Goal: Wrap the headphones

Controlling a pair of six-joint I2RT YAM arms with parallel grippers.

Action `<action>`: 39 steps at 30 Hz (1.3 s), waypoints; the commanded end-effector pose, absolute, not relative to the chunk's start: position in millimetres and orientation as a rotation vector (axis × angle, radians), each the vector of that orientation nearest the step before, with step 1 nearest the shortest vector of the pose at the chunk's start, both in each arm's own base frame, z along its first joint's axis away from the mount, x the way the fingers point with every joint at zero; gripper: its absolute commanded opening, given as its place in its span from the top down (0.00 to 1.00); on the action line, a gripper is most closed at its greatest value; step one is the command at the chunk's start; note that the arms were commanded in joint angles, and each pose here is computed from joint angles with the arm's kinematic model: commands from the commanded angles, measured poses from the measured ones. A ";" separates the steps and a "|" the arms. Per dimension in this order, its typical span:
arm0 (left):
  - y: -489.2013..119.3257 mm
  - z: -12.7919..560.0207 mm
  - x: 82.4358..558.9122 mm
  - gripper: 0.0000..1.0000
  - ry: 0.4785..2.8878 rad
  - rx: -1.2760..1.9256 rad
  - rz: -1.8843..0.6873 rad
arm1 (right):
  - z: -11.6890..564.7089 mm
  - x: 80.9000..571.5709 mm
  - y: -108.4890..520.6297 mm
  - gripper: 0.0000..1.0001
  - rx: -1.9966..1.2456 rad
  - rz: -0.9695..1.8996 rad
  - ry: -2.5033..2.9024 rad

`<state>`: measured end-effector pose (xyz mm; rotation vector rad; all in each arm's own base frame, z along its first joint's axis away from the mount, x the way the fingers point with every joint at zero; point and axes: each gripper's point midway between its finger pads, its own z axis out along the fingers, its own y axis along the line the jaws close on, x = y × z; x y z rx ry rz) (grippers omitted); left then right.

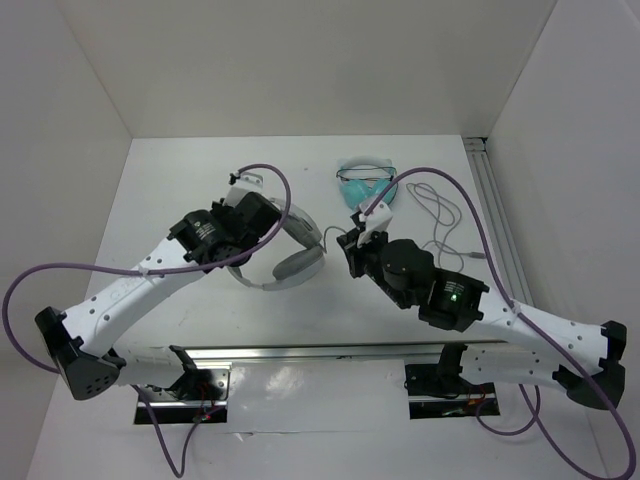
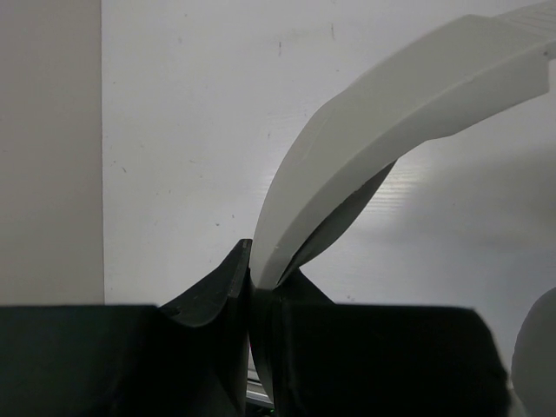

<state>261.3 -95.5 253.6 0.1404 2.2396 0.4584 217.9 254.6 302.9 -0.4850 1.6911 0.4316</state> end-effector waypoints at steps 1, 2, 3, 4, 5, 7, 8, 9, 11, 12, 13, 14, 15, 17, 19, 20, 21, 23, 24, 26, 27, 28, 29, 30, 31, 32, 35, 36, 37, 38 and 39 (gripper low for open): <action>-93.5 280.2 273.7 1.00 2.116 -0.020 0.424 | 335.6 219.2 234.3 1.00 -0.421 0.369 1.656; -92.6 279.8 275.2 1.00 2.106 -0.028 0.434 | 337.9 219.7 232.2 1.00 -0.414 0.361 1.656; -92.6 279.7 275.2 1.00 2.106 -0.028 0.434 | 343.8 219.2 231.2 1.00 -0.409 0.366 1.651; -91.3 280.7 275.5 1.00 2.100 -0.031 0.442 | 344.7 218.7 230.0 1.00 -0.413 0.362 1.655; -90.7 277.8 274.9 1.00 2.105 -0.026 0.449 | 347.8 217.4 230.4 1.00 -0.419 0.371 1.654; -90.1 274.4 274.2 1.00 2.110 -0.020 0.458 | 353.1 217.1 232.7 1.00 -0.433 0.375 1.649; -91.3 273.4 273.9 1.00 2.116 -0.017 0.450 | 354.6 218.1 234.1 1.00 -0.440 0.368 1.647; -90.7 270.5 273.3 1.00 2.121 -0.011 0.457 | 357.4 217.6 233.0 1.00 -0.440 0.368 1.647; -89.2 271.3 270.2 1.00 2.121 -0.014 0.440 | 356.2 218.4 234.0 1.00 -0.455 0.354 1.652; -89.8 269.7 271.2 1.00 2.120 -0.003 0.444 | 356.0 217.3 235.9 1.00 -0.464 0.363 1.651; -91.9 273.1 271.8 1.00 2.111 -0.006 0.415 | 361.9 216.4 236.6 1.00 -0.474 0.372 1.638; -95.3 268.6 272.0 1.00 2.123 0.013 0.402 | 365.9 216.3 236.3 1.00 -0.468 0.377 1.633; -96.7 265.7 272.3 1.00 2.130 0.041 0.404 | 363.5 215.7 237.3 1.00 -0.500 0.362 1.641; -101.0 264.8 272.9 1.00 2.138 0.058 0.380 | 376.9 215.2 238.2 1.00 -0.514 0.363 1.632; -111.2 256.7 271.5 1.00 2.160 0.123 0.347 | 380.1 215.2 242.6 1.00 -0.571 0.340 1.638; -124.6 256.9 271.4 1.00 2.157 0.159 0.290 | 379.4 216.0 243.3 1.00 -0.589 0.324 1.642; -130.6 255.3 269.5 1.00 2.155 0.193 0.264 | 374.5 215.9 245.8 1.00 -0.634 0.304 1.643; -139.4 254.2 265.2 1.00 2.142 0.274 0.227 | 369.3 219.0 248.4 1.00 -0.649 0.278 1.652; -152.8 255.0 262.9 1.00 2.134 0.320 0.176 | 369.5 220.0 246.9 1.00 -0.641 0.269 1.653; -161.7 251.6 256.5 1.00 2.133 0.401 0.148 | 362.6 215.2 252.8 1.00 -0.677 0.270 1.648; -172.0 247.8 250.9 1.00 2.134 0.453 0.115 | 362.6 215.2 252.8 0.99 -0.678 0.270 1.648; -176.4 243.7 250.2 1.00 2.141 0.473 0.120 | 362.6 212.9 254.7 0.99 -0.685 0.276 1.645; -180.6 240.8 248.8 1.00 2.144 0.492 0.121 | 362.3 211.8 256.3 0.99 -0.693 0.286 1.644; -183.4 234.3 247.6 1.00 2.159 0.519 0.138 | 360.1 209.9 257.7 0.99 -0.711 0.293 1.648; -183.7 239.3 248.3 1.00 2.141 0.511 0.149 | 360.2 210.1 257.4 0.99 -0.718 0.287 1.644; -182.3 238.3 247.3 1.00 2.146 0.516 0.156 | 357.7 208.5 258.1 0.99 -0.734 0.291 1.649; -171.9 248.6 251.2 1.00 2.115 0.450 0.202 | 352.6 208.6 255.5 0.99 -0.735 0.263 1.660; -168.6 248.0 250.6 1.00 2.120 0.432 0.216 | 352.1 209.5 250.1 0.99 -0.719 0.247 1.661; -165.9 249.2 248.8 1.00 2.120 0.433 0.218 | 355.1 211.9 248.3 0.99 -0.696 0.237 1.656; -169.0 247.3 247.1 1.00 2.131 0.446 0.196 | 359.4 213.5 244.8 0.99 -0.658 0.224 1.643; -169.8 244.6 244.0 1.00 2.140 0.458 0.176 | 360.4 214.8 241.3 0.99 -0.632 0.219 1.636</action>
